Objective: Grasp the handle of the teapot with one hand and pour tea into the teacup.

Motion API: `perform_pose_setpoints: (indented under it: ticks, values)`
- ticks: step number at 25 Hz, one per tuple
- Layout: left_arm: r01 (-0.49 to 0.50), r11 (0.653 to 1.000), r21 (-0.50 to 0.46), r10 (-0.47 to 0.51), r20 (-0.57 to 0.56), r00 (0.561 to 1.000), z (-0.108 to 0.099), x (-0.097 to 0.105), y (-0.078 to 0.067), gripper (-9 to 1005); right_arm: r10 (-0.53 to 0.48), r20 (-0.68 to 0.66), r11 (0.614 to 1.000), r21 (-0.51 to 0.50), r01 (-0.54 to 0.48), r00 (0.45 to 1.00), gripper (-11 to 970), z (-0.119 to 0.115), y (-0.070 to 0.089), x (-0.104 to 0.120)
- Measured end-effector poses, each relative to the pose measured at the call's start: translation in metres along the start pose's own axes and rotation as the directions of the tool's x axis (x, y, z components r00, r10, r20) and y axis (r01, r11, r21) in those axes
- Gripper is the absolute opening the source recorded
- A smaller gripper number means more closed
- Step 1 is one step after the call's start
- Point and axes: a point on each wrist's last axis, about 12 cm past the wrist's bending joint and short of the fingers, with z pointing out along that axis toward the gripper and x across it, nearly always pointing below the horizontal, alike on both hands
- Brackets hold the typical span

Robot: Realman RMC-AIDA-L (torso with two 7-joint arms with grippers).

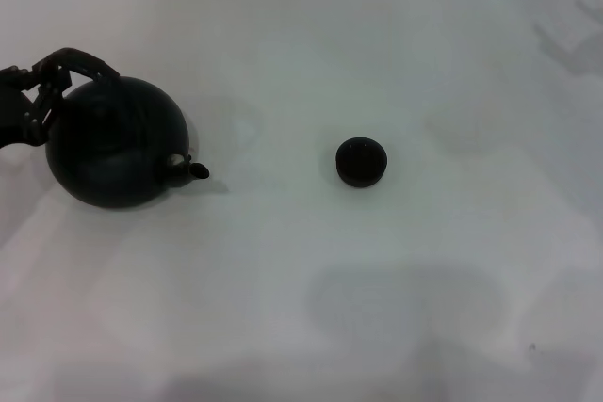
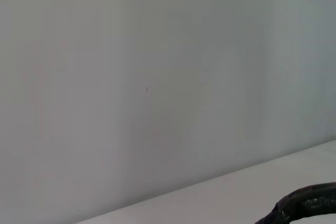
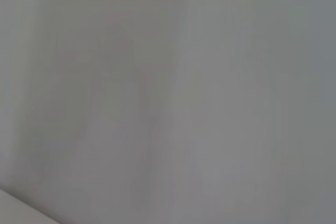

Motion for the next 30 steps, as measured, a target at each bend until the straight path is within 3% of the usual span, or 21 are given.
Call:
perform_pose_setpoints:
  ticks: [7,13,18,30]
  values:
    - [0.001,1.000,-0.010,-0.001,0.000,1.000,0.000,0.000,0.002,206,-0.002,-0.001,1.000,0.002,0.002,1.000,845,0.000,0.000,0.000]
    - [0.004,1.000,-0.017,-0.004,-0.003,1.000,-0.003,0.001,0.002,448,0.000,-0.002,1.000,0.003,0.000,1.000,845,0.000,0.000,0.000]
    - [-0.002,1.000,-0.010,0.002,-0.003,1.000,-0.006,0.002,0.000,583,0.002,-0.001,1.000,0.001,-0.002,1.000,845,0.000,0.000,0.000]
    - [-0.019,1.000,0.005,0.019,0.062,0.998,-0.036,0.007,-0.009,619,-0.002,0.006,1.000,-0.006,0.003,1.000,845,0.001,0.001,-0.002]
